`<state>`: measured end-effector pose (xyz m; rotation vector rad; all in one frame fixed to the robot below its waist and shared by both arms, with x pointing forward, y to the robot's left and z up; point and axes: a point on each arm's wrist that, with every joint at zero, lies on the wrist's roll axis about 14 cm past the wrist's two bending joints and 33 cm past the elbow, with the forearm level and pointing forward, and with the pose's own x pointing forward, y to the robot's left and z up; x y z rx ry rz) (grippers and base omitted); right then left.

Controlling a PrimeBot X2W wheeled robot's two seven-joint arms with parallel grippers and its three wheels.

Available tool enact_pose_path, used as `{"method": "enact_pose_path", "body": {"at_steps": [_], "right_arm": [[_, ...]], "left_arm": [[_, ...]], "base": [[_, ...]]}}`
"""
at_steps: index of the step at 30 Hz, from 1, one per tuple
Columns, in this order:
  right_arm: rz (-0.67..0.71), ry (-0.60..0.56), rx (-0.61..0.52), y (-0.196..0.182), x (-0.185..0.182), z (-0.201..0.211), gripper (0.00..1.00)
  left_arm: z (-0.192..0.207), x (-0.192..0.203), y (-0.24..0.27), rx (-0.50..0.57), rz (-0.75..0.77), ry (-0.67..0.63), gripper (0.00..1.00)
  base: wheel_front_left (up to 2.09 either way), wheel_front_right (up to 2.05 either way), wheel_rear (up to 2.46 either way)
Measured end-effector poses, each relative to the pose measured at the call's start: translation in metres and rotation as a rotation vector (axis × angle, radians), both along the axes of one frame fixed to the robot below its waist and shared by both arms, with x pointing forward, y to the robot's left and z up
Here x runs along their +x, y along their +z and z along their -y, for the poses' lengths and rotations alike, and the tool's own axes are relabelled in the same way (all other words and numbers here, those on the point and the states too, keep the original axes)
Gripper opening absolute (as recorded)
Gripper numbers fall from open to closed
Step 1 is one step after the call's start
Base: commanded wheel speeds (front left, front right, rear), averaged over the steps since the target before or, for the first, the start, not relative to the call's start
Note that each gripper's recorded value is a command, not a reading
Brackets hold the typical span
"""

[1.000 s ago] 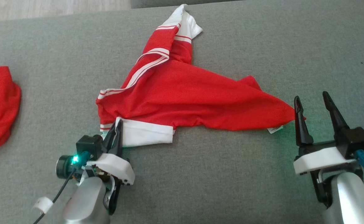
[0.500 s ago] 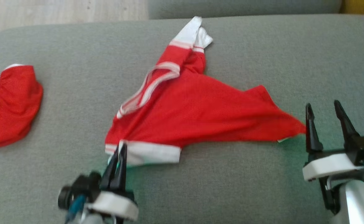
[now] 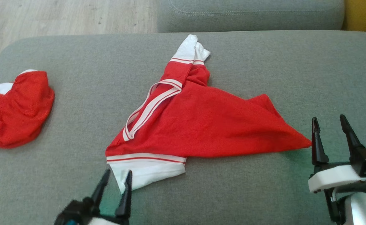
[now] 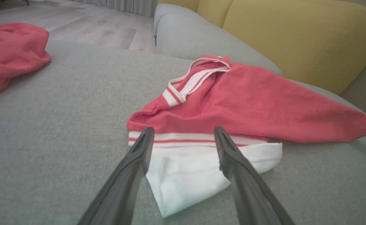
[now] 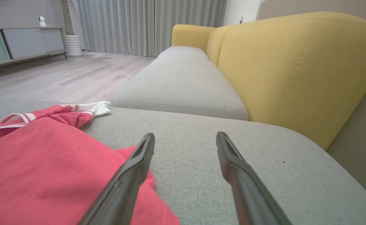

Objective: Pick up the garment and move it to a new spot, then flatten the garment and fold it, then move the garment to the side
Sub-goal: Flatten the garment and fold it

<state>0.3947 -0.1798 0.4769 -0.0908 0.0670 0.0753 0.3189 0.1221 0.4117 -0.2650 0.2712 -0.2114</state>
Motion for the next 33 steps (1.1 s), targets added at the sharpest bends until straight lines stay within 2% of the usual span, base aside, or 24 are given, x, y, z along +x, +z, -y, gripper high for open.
{"method": "enact_pose_path", "body": {"at_steps": [5,11,15,18,23,27,28,29,30,33], "right_arm": [[0.003,-0.01,-0.002,0.003,-0.001,0.003,1.0],[-0.012,0.0,-0.003,-0.003,0.0,0.0,1.0],[-0.016,0.014,-0.002,-0.006,0.013,-0.005,1.0],[-0.018,0.013,-0.003,-0.008,0.021,-0.004,1.0],[-0.042,0.003,-0.007,-0.019,0.029,0.0,1.0],[-0.06,-0.008,-0.011,-0.027,0.033,0.004,1.0],[-0.064,-0.011,-0.012,-0.029,0.033,0.005,1.0],[-0.067,-0.014,-0.013,-0.03,0.034,0.006,1.0],[-0.067,-0.016,-0.014,-0.031,0.035,0.007,1.0],[-0.069,-0.024,-0.015,-0.033,0.036,0.011,1.0]], "left_arm": [[-0.002,0.019,0.014,0.032,0.037,-0.013,1.0],[0.02,0.072,0.029,0.153,0.056,-0.146,1.0],[0.032,0.1,0.003,0.269,-0.066,-0.238,1.0],[0.038,0.116,-0.008,0.292,-0.101,-0.264,1.0],[0.042,0.144,-0.023,0.39,-0.126,-0.273,1.0],[0.047,0.158,-0.035,0.398,-0.151,-0.278,1.0],[0.048,0.159,-0.037,0.398,-0.155,-0.278,0.49],[0.051,0.162,-0.037,0.391,-0.143,-0.275,0.2],[0.055,0.166,-0.035,0.381,-0.127,-0.274,0.0],[0.057,0.183,-0.023,0.346,-0.072,-0.235,0.0]], "base": [[0.0,0.0,0.0],[0.0,0.0,0.0],[0.0,0.0,0.0],[0.0,0.0,0.0],[0.0,0.0,0.0],[0.0,0.0,0.0],[0.0,0.0,0.0],[0.0,0.0,0.0],[0.0,0.0,0.0],[0.0,0.0,0.0]]}}
